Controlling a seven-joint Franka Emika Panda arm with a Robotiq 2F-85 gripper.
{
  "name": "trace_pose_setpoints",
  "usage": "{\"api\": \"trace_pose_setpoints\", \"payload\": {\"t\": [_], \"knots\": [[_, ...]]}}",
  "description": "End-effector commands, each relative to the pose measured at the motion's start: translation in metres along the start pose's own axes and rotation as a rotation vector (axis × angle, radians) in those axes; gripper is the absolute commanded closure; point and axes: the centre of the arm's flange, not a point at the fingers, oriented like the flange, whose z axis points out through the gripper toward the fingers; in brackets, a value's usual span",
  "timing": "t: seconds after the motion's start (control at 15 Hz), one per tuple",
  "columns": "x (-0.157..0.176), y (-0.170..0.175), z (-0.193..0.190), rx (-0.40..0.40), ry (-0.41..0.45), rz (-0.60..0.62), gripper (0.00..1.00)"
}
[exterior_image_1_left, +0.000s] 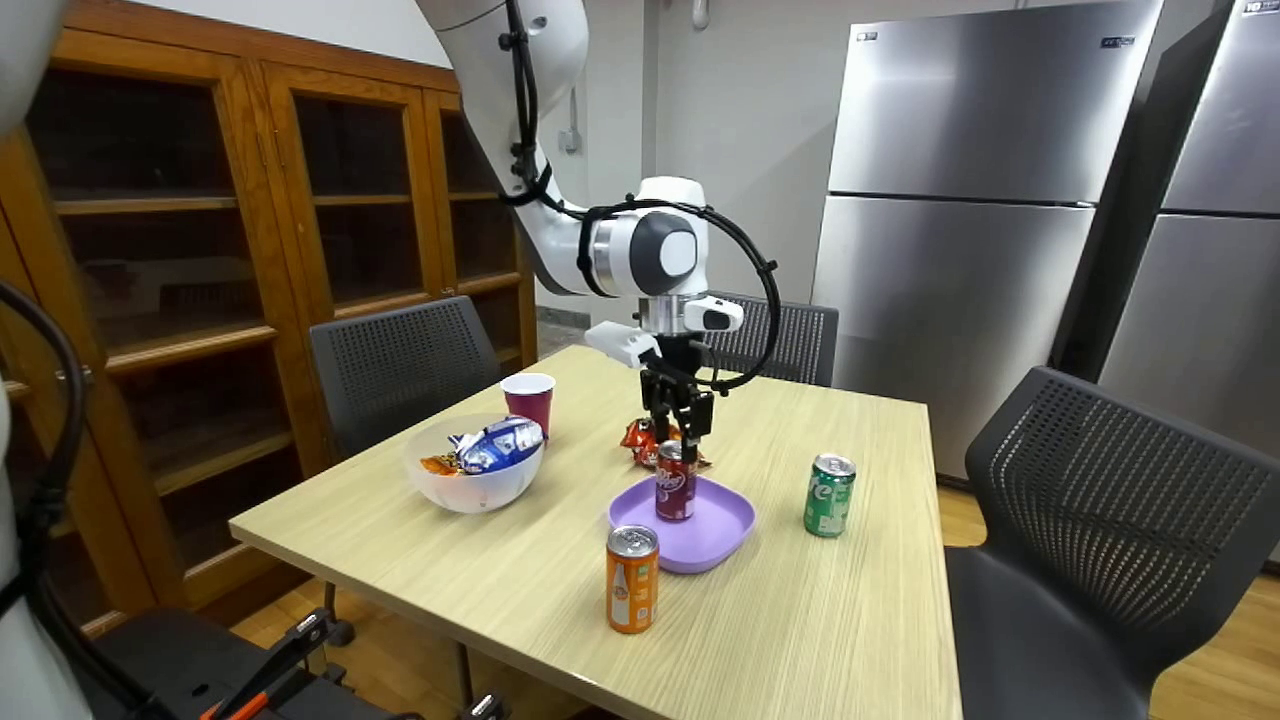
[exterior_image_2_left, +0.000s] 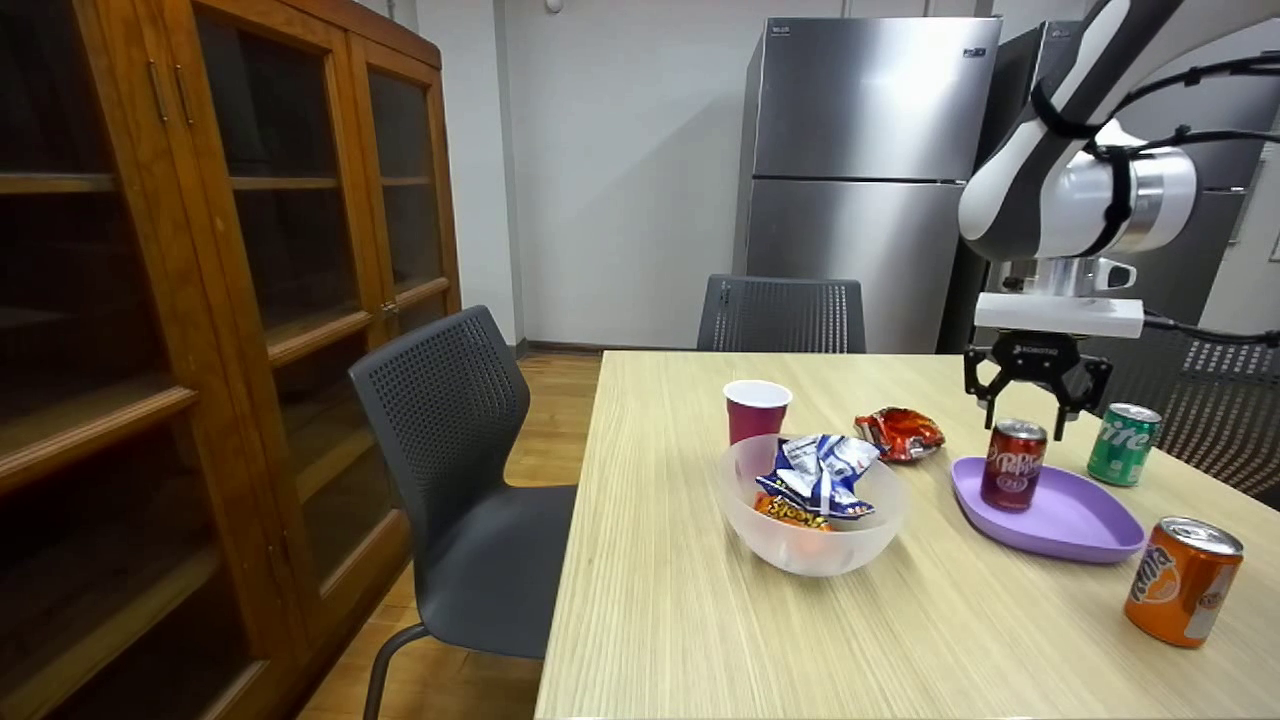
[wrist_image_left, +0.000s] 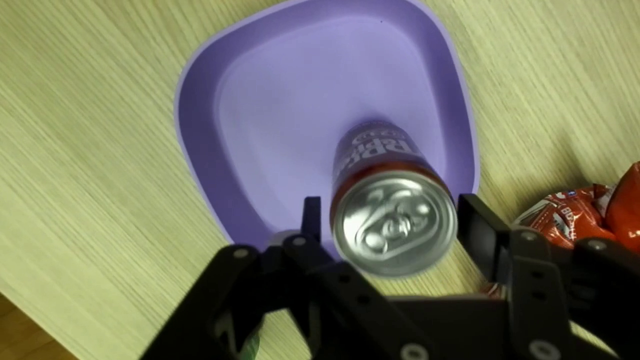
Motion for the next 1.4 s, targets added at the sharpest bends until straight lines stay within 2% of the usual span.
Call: {"api": "trace_pose_setpoints", "payload": {"t": [0.0, 0.4, 0.67, 1.0, 1.33], "knots": [[0.002, -0.001, -0.014, 0.002, 0.010, 0.029, 0.01], [-0.020, 0.010, -0.044, 0.005, 0.020, -0.028, 0.00], [-0.045, 0.026, -0.056, -0.021, 0.016, -0.133, 0.00], [-0.070, 0.049, -0.055, -0.079, 0.011, -0.284, 0.00], [-0.094, 0.068, -0.037, -0.136, 0.001, -0.444, 0.00]]}}
